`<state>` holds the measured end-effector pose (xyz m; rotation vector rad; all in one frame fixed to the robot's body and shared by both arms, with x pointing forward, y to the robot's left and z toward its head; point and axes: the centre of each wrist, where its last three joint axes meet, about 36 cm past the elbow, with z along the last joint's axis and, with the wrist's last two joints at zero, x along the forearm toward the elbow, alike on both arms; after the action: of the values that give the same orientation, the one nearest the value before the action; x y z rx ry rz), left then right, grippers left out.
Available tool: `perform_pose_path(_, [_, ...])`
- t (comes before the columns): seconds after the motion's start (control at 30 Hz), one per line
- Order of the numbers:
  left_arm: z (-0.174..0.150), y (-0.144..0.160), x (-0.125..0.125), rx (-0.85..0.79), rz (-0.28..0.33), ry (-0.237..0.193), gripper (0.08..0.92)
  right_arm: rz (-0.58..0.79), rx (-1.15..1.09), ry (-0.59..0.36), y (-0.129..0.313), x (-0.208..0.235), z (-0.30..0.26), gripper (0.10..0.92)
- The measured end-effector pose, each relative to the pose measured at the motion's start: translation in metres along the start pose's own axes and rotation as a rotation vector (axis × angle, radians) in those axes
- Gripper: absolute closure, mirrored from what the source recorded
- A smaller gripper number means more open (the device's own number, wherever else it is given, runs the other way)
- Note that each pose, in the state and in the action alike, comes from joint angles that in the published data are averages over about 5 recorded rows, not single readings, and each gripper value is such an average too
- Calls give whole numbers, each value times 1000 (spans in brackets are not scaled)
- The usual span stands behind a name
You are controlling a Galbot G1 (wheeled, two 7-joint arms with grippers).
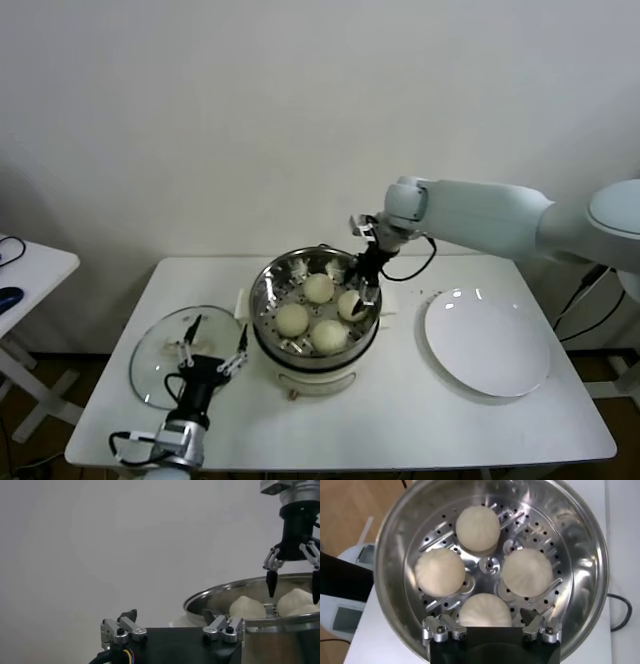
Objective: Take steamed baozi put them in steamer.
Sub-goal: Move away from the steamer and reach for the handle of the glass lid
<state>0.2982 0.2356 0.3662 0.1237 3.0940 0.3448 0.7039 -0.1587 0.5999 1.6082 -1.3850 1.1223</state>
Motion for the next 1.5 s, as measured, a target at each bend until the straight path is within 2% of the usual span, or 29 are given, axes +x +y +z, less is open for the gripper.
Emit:
perform_pose_path(0.37, [-4, 3, -3, -26, -20, -8, 177, 73, 24, -94, 27, 48, 18, 200])
perform_pose_path(0.7, [-11, 6, -1, -62, -27, -33, 177, 278, -29, -262, 86, 61, 90, 200])
perform_pose_path(1.03, [-19, 5, 5, -70, -31, -63, 177, 598, -136, -436, 155, 36, 152, 200])
perform_pose_path(1.27, [-22, 8, 9, -92, -48, -65, 177, 787, -218, -573, 194, 2, 163, 200])
perform_pose_path(1.5, [-24, 12, 13, -146, -64, -51, 177, 989, -322, -747, 233, -26, 166, 200])
